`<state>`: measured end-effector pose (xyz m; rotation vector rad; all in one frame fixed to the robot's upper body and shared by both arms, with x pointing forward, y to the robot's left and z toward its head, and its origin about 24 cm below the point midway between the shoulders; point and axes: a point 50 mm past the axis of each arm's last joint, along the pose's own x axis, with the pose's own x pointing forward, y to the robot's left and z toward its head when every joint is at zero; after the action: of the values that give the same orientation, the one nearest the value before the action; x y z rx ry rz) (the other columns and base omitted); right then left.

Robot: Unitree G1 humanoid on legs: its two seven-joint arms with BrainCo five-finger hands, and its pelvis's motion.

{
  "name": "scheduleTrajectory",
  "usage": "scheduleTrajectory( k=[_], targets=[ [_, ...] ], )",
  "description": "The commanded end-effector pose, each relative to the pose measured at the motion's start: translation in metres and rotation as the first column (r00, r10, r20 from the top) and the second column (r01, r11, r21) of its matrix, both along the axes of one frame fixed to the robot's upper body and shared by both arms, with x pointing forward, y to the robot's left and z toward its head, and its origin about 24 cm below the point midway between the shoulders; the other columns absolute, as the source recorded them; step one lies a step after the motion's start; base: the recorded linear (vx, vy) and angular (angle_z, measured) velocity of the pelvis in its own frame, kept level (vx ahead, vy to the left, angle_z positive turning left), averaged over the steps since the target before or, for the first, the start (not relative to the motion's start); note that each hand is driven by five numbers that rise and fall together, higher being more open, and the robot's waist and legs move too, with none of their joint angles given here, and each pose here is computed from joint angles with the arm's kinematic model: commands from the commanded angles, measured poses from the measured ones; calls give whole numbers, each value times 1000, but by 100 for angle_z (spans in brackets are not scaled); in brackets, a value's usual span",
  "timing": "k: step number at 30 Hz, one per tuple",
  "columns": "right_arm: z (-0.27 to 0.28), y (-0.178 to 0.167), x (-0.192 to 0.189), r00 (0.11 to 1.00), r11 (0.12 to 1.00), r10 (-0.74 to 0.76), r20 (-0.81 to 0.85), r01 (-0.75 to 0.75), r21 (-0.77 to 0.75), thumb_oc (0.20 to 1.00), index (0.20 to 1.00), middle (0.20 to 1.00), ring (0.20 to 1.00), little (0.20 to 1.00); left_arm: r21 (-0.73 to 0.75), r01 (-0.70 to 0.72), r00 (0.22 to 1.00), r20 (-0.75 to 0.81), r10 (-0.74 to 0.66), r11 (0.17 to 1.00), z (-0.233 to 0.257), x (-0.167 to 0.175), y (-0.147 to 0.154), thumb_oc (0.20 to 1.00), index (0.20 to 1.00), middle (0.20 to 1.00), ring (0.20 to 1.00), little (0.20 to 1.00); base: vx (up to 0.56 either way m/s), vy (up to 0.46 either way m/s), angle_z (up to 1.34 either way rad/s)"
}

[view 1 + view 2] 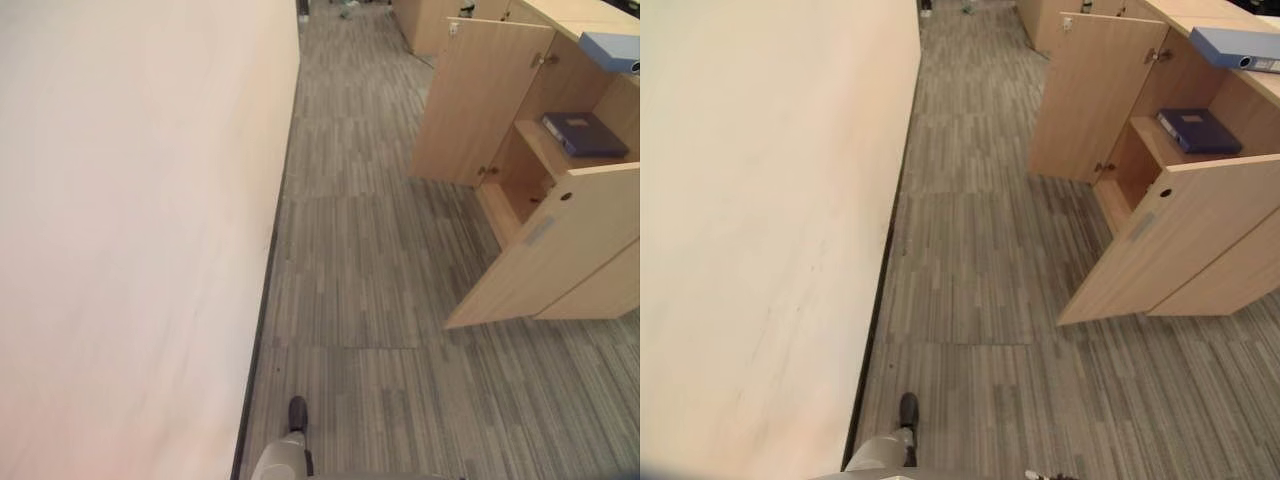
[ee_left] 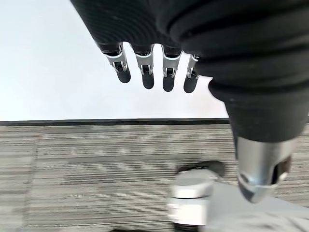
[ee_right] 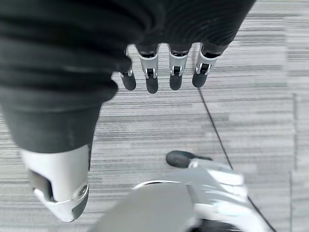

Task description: Put the empty folder in the office cabinet

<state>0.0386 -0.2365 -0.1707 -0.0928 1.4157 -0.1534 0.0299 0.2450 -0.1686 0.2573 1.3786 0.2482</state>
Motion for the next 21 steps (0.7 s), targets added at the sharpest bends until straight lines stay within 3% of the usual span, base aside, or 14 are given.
scheduleTrajectory(
  k=[1, 13, 21],
  targets=[
    [0, 5, 13, 998, 999, 47, 36, -48, 11, 1000, 1000, 1000, 1000, 1000, 29, -14, 999, 39, 13, 999, 3, 9, 9, 1000, 1000, 1000, 1000, 1000, 136, 150, -18],
    [6, 11, 51, 981, 991, 128, 143, -131, 8, 1000, 1000, 1000, 1000, 1000, 43, 28, 993, 116, -33, 999, 9, 38, 14, 1000, 1000, 1000, 1000, 1000, 175, 261, -10],
    [12, 11, 74, 970, 993, 117, 212, -122, 8, 1000, 1000, 1000, 1000, 1000, 36, 63, 994, 88, -66, 997, 7, 35, 11, 1000, 1000, 1000, 1000, 1000, 140, -57, 10]
  ],
)
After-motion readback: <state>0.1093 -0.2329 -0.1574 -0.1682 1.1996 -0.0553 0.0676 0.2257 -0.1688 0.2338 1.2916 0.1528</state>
